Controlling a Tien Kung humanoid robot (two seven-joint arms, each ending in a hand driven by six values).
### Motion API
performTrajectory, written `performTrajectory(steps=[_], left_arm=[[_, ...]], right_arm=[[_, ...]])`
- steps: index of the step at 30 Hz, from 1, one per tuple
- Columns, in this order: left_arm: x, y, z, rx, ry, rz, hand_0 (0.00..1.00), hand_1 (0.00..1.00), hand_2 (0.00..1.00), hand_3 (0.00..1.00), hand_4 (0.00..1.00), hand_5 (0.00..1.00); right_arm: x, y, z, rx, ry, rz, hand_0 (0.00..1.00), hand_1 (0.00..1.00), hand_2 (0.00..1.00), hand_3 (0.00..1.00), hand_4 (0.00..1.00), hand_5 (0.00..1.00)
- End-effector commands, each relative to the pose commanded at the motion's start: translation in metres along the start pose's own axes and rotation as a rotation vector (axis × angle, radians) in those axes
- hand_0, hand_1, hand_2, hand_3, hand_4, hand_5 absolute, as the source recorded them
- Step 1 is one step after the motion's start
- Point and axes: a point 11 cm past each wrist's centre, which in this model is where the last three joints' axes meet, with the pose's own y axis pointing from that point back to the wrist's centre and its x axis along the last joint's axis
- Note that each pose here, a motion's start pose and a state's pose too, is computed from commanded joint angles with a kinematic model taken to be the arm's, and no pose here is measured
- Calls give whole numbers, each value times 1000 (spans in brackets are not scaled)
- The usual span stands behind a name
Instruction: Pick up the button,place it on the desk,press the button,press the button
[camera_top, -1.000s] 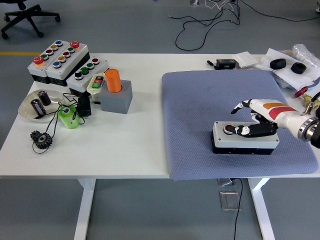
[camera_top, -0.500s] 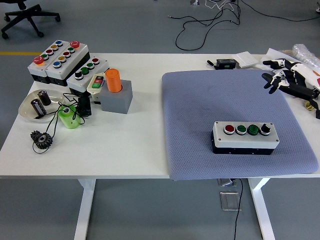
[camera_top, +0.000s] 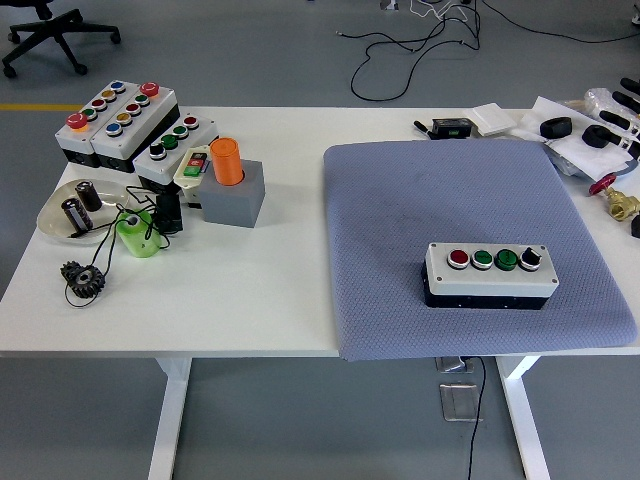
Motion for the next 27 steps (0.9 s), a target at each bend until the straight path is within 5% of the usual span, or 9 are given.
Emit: performTrajectory(steps=[4, 12, 21, 27], left_arm=[[-1, 0, -1, 1, 1, -1, 599, 521, 494, 450, 275, 974], [-3, 0, -4, 7, -12, -6, 598, 520, 496, 453, 274, 973], [-6, 1, -8, 12, -26, -14, 598, 520, 500, 458, 273, 973], [-8, 1, -10, 15, -32, -17, 598, 520, 501, 460, 272, 973]], right_arm=[[10, -2, 3, -26, -160, 31, 824, 805, 848, 846, 788, 728], [25, -2, 25, -142, -199, 88, 787, 773, 830, 846, 757, 754], [26, 1, 25, -137, -202, 58, 783, 769, 823, 835, 747, 741], [29, 2, 15, -60, -214, 46, 773, 756, 815, 824, 746, 735]])
